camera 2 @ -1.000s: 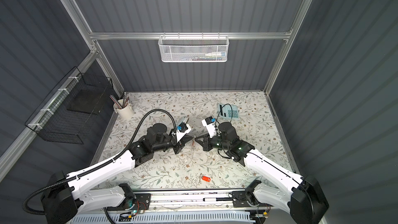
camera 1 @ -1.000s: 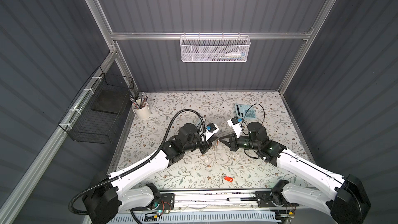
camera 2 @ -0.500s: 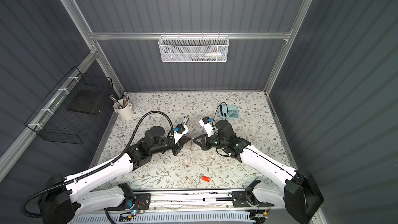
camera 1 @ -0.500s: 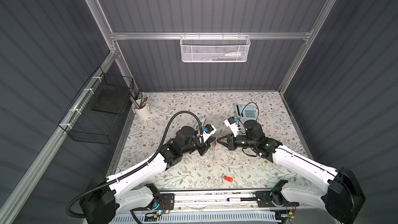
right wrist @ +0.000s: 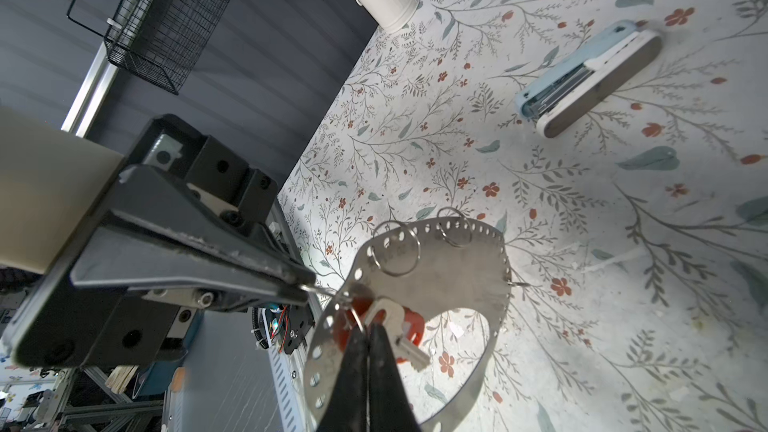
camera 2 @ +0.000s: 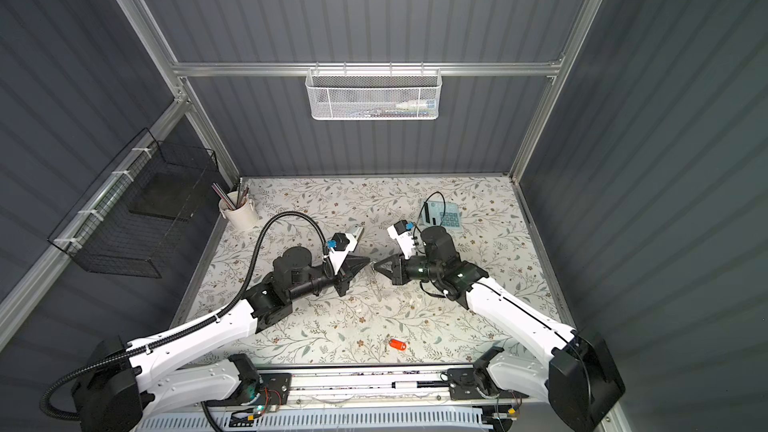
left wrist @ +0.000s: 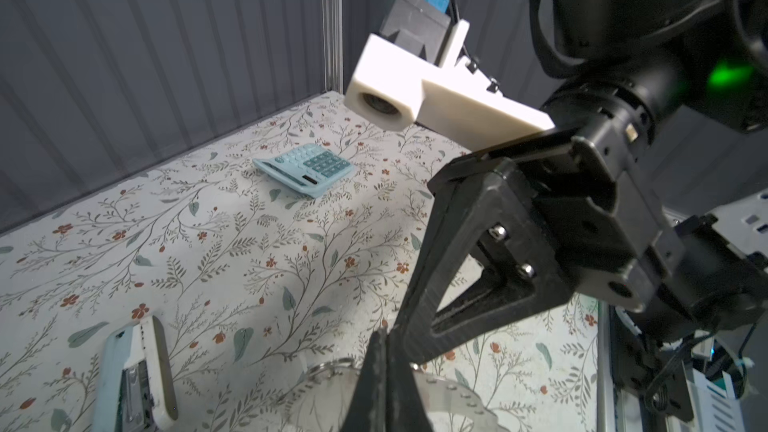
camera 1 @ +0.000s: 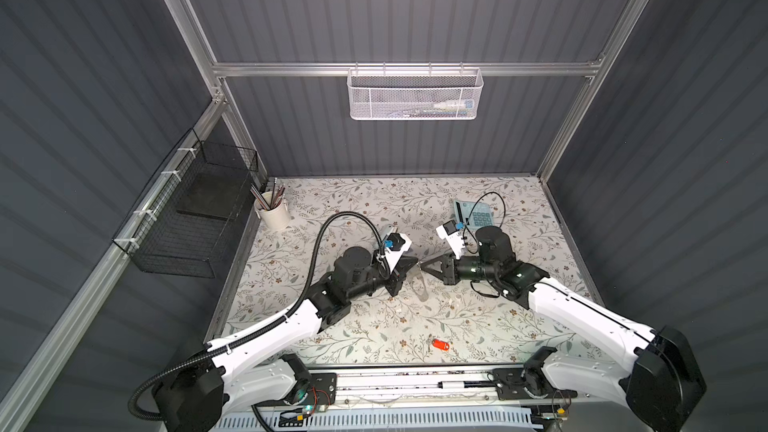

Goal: Put the keys on the keyring

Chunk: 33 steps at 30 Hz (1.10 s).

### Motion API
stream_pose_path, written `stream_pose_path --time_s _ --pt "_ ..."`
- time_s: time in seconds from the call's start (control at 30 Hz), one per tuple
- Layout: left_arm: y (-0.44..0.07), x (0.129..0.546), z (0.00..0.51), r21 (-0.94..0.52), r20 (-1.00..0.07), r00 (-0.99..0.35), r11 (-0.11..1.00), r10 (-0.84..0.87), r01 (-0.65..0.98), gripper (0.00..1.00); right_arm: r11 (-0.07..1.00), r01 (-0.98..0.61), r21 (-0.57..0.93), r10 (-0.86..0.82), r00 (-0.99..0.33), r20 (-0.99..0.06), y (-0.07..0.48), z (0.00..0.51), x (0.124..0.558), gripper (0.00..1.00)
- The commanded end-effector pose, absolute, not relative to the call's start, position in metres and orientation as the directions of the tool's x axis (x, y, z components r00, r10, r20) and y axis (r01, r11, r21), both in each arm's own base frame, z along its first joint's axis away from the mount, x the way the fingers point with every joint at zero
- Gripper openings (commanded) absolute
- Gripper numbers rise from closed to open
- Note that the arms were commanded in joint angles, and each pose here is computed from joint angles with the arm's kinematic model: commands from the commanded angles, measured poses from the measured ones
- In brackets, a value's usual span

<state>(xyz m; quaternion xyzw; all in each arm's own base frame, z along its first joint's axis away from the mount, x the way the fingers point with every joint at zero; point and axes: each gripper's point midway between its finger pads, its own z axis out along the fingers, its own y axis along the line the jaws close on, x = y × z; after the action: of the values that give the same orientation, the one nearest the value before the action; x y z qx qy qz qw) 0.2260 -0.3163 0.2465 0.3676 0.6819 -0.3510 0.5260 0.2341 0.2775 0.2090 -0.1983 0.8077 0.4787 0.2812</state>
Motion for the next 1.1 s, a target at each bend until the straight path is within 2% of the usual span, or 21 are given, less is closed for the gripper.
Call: stream_pose_path --time_s 0.0,0.17,0.33,0.47,0.73,0.9,1.07 --pt "-0.319 0.227 0.324 -0.08 -0.993 -0.033 0.466 -0.109 0.881 0.0 0.529 -0.518 0.672 -0.09 -0.822 -0.562 0.263 0.181 0.224 0.0" --pt "-0.319 0.23 0.325 -0.096 -0.99 -0.034 0.472 -0.138 0.876 0.0 0.506 -0.518 0.69 -0.076 -0.823 -0.563 0.259 0.183 0.223 0.0" --pt "-0.323 0.234 0.326 -0.117 -0.986 -0.044 0.471 -0.163 0.874 0.0 0.48 -0.556 0.678 -0.019 -0.779 -0.626 0.251 0.202 0.224 0.02" --pt "-0.327 0.235 0.326 -0.129 -0.983 -0.055 0.457 -0.173 0.88 0.0 0.489 -0.556 0.672 0.027 -0.761 -0.649 0.238 0.209 0.228 0.19" --pt "-0.334 0.235 0.329 -0.148 -0.979 -0.072 0.428 -0.19 0.892 0.0 0.518 -0.554 0.652 0.078 -0.728 -0.681 0.218 0.219 0.237 0.34" --pt "-0.341 0.234 0.329 -0.151 -0.979 -0.08 0.401 -0.187 0.904 0.0 0.567 -0.567 0.597 0.19 -0.615 -0.765 0.191 0.252 0.261 0.58" --pt "-0.347 0.23 0.335 -0.146 -0.978 -0.08 0.356 -0.194 0.923 0.0 0.508 -0.66 0.554 0.253 -0.5 -0.828 0.188 0.293 0.271 0.67"
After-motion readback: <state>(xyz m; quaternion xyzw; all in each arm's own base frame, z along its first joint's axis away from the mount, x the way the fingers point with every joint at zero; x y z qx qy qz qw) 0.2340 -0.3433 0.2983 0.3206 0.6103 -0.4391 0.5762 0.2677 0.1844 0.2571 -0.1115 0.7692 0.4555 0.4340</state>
